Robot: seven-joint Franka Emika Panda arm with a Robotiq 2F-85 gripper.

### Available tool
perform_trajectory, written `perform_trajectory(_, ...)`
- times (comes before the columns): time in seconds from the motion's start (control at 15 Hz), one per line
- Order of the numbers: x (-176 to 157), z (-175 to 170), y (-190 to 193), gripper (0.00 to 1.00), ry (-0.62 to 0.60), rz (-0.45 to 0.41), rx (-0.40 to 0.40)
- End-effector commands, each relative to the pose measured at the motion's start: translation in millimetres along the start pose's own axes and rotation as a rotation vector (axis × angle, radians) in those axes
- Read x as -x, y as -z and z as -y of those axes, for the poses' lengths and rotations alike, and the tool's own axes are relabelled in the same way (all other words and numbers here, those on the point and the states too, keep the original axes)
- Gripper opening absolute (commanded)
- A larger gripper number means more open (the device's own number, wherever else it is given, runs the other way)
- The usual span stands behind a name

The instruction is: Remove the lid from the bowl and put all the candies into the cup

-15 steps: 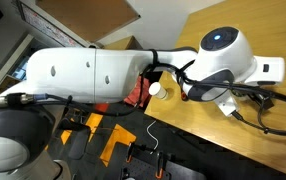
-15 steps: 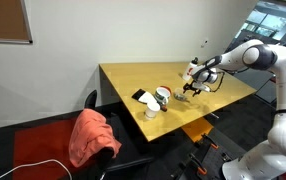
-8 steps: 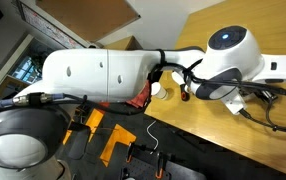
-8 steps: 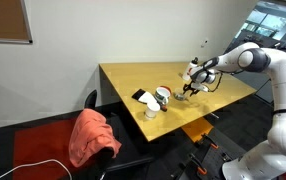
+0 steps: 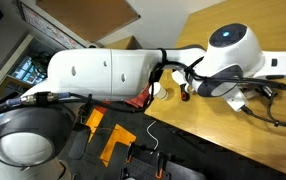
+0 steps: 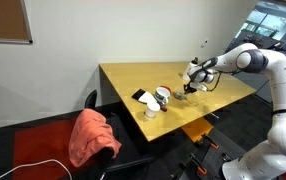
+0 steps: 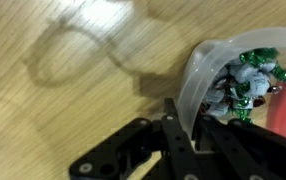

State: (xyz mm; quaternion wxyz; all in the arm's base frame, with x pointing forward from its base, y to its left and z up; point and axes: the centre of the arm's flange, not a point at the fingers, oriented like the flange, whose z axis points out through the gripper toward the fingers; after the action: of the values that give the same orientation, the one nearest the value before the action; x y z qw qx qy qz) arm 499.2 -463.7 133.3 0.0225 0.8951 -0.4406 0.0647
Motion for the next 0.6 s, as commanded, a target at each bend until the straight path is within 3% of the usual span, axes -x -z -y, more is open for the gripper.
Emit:
perform_trajectory(0.0, 5, 9, 20, 0.04, -0.01, 0.001, -0.02)
perform_trajectory(0.53, 21, 39, 100, 0.04, 0.04, -0.078, -0.044)
